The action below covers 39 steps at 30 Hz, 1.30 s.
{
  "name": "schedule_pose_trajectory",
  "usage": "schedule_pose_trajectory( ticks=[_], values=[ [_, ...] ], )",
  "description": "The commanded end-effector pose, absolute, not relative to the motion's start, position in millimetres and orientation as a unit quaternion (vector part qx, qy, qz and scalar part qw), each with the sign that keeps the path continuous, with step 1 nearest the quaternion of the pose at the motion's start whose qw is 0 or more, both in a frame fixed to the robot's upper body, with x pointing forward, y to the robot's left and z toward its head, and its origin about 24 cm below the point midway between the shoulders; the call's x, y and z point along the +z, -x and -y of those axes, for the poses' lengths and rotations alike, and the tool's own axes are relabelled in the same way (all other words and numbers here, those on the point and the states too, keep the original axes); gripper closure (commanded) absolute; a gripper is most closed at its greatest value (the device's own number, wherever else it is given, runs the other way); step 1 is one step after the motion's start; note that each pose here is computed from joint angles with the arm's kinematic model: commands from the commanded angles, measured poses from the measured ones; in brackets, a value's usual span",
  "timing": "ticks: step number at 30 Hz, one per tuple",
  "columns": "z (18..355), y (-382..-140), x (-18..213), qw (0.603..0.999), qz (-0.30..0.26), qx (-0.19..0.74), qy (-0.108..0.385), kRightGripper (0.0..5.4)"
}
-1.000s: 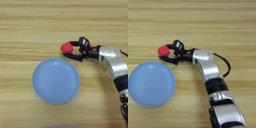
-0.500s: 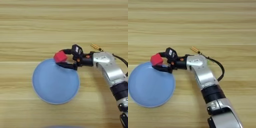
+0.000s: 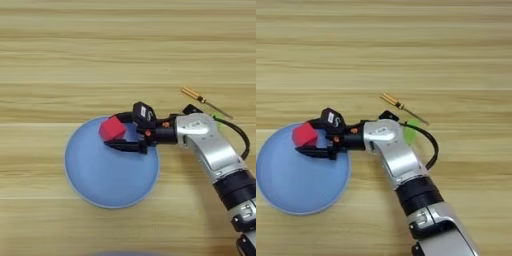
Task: Move the objects on the table
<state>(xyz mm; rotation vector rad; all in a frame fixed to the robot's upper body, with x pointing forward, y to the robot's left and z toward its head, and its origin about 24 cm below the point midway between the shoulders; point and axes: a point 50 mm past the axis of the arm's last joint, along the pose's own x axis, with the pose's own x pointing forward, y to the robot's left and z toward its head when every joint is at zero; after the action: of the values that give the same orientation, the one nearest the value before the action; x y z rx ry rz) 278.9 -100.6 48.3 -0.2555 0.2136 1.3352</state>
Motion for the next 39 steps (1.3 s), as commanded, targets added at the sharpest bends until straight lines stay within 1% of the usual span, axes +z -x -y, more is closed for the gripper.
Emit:
schedule_pose_trajectory(
  ticks=[1,4,9,10,12,14,16,19,20,21,23,25,27,33,39],
  values=[
    [96,-293,71,0.784,-0.056,0.603,0.136,2.17],
    [96,-295,67,0.786,-0.061,0.598,0.144,2.17],
    [95,-296,66,0.789,-0.063,0.594,0.14,2.17],
    [95,-296,66,0.79,-0.063,0.594,0.136,1.88],
    [94,-296,67,0.789,-0.06,0.597,0.132,1.65],
    [93,-296,68,0.789,-0.058,0.597,0.131,1.55],
    [93,-297,68,0.79,-0.057,0.597,0.13,1.25],
    [92,-297,69,0.791,-0.054,0.596,0.127,1.01],
    [92,-297,70,0.791,-0.052,0.596,0.125,0.85],
    [92,-297,71,0.792,-0.05,0.596,0.123,0.85],
    [92,-298,73,0.793,-0.047,0.596,0.119,0.54],
    [92,-298,76,0.793,-0.04,0.597,0.112,0.39],
    [92,-298,79,0.794,-0.035,0.598,0.107,0.12],
    [97,-300,92,0.799,-0.019,0.594,0.092,0.06],
    [106,-305,107,0.809,0.002,0.581,0.09,0.06]
  ],
)
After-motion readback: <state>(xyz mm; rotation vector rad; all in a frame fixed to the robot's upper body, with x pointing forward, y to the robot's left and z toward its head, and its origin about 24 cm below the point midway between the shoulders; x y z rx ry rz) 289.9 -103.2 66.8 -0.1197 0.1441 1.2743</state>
